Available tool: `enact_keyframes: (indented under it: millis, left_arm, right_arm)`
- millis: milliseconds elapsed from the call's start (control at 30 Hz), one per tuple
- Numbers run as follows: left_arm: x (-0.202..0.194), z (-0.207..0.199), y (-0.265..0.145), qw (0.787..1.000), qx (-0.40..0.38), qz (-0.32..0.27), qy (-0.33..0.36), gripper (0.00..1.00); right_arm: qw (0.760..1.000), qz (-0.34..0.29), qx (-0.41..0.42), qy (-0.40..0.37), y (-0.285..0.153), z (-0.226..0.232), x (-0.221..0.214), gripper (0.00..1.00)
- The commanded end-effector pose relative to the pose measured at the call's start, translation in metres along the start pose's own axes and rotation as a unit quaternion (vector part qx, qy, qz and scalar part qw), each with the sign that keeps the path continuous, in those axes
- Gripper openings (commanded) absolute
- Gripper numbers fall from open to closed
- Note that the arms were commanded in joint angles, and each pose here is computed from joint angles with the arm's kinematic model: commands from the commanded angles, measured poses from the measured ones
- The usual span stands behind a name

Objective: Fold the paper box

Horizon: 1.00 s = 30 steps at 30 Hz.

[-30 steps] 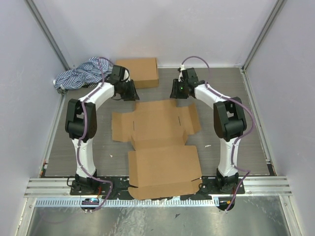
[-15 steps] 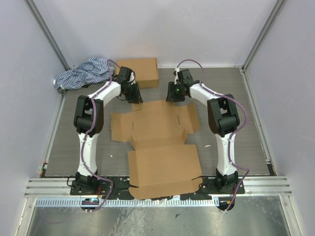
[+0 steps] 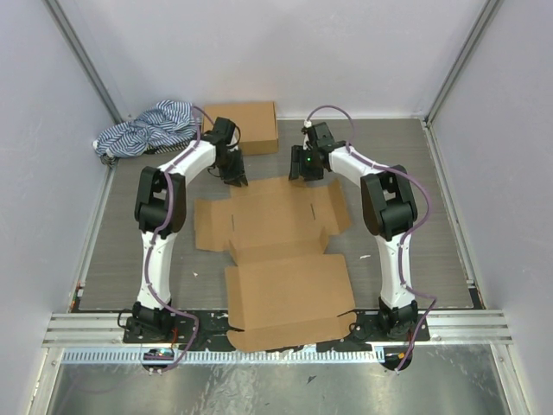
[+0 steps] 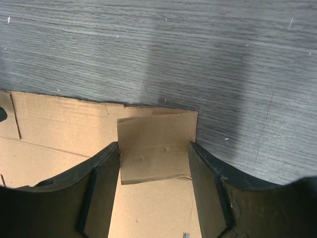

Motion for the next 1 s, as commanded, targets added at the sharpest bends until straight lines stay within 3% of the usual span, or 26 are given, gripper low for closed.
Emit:
enact_keyframes:
  millis: [0, 300, 733, 833, 967]
  left_arm:
    - [-0.008, 0.014, -0.016, 0.999, 0.042, 0.007, -0.001, 0.35]
    - [0.019, -0.002, -0.084, 0.997, 0.037, -0.066, 0.020, 0.36]
    - [0.022, -0.002, -0.107, 0.995, 0.037, -0.085, 0.027, 0.36]
    - [0.024, -0.004, -0.111, 0.995, 0.033, -0.089, 0.028, 0.36]
    - [0.027, -0.009, -0.118, 0.995, 0.026, -0.093, 0.037, 0.37]
  right_arm:
    - [0.999, -0.010, -0.033, -0.005, -0.017, -0.004, 0.012, 0.62]
    - [0.992, -0.027, -0.122, -0.027, -0.045, -0.022, 0.044, 0.63]
    - [0.990, -0.004, -0.137, -0.031, -0.044, -0.026, 0.043, 0.61]
    - [0.991, 0.001, -0.128, -0.033, -0.041, -0.024, 0.042, 0.52]
    - [0.993, 0.006, -0.115, -0.034, -0.040, -0.020, 0.041, 0.31]
Point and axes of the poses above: each gripper's point midway between its finger pads, its own y axis out along the fingers, its own z axis along the line the jaws close on, x = y × z, the point moved 3 cm from there along -y, back along the fingers, and after that the axes turned 10 degrees about -y, right-handed, at the moved point
